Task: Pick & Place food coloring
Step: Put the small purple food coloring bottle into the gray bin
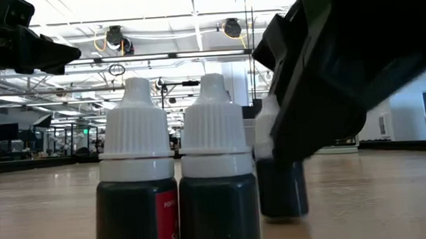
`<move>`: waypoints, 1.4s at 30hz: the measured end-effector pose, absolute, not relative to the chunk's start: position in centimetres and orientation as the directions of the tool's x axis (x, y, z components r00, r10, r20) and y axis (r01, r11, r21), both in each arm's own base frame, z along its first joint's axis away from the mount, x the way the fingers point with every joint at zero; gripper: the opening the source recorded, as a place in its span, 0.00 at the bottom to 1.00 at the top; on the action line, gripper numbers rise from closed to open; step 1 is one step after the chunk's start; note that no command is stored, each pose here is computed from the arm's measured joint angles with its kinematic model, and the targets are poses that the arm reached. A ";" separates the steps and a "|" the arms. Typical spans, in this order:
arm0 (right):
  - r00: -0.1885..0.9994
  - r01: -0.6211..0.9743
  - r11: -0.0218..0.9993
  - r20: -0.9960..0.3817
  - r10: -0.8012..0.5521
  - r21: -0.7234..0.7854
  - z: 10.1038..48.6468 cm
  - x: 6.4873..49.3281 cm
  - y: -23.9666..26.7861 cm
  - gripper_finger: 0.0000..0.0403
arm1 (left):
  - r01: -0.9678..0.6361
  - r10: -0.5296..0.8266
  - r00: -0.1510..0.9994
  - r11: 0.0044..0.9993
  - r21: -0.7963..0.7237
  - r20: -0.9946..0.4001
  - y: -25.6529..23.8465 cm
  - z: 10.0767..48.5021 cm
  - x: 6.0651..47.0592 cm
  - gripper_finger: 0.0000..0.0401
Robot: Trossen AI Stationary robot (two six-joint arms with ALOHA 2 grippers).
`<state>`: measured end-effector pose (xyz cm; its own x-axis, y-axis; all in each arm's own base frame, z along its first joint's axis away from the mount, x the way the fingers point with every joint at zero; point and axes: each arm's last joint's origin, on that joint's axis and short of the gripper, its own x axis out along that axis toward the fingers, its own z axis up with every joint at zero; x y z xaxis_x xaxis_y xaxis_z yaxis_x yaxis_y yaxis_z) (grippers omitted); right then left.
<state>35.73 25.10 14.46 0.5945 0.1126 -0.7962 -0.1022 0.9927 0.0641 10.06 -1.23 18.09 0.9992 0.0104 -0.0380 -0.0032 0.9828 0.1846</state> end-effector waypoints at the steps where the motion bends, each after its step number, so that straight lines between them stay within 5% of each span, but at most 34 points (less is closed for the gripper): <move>1: 0.597 -0.102 0.993 -0.794 0.113 0.065 14.7 35.7 25.1 0.12 | -0.003 0.010 0.999 0.983 0.185 -0.038 -1.2 18.1 10.1 0.09; 8: 0.647 -0.074 0.997 -0.760 0.055 0.010 17.8 35.0 24.4 0.13 | -0.003 0.011 0.999 0.982 0.191 -0.040 -1.2 18.1 10.1 0.09; 17: 0.711 0.184 0.945 -0.628 -0.317 -0.269 24.7 32.1 20.5 0.13 | -0.003 0.011 0.999 0.981 0.192 -0.041 -1.2 18.1 10.1 0.09; 23: 0.713 0.333 0.888 -0.531 -0.457 -0.317 28.2 31.6 16.3 0.13 | -0.003 0.011 0.999 0.981 0.194 -0.038 -1.2 18.1 10.1 0.09; 42: 0.591 0.488 0.854 -0.652 -0.476 -0.181 21.2 30.9 3.1 0.13 | -0.001 0.011 0.999 0.980 0.200 -0.050 -1.2 18.0 10.0 0.09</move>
<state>30.85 3.15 21.24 0.5911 -0.4755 -0.6515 0.4877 0.8541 -0.1808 10.05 -1.23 17.97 0.9987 0.0111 -0.0502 -0.0009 0.9799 0.1996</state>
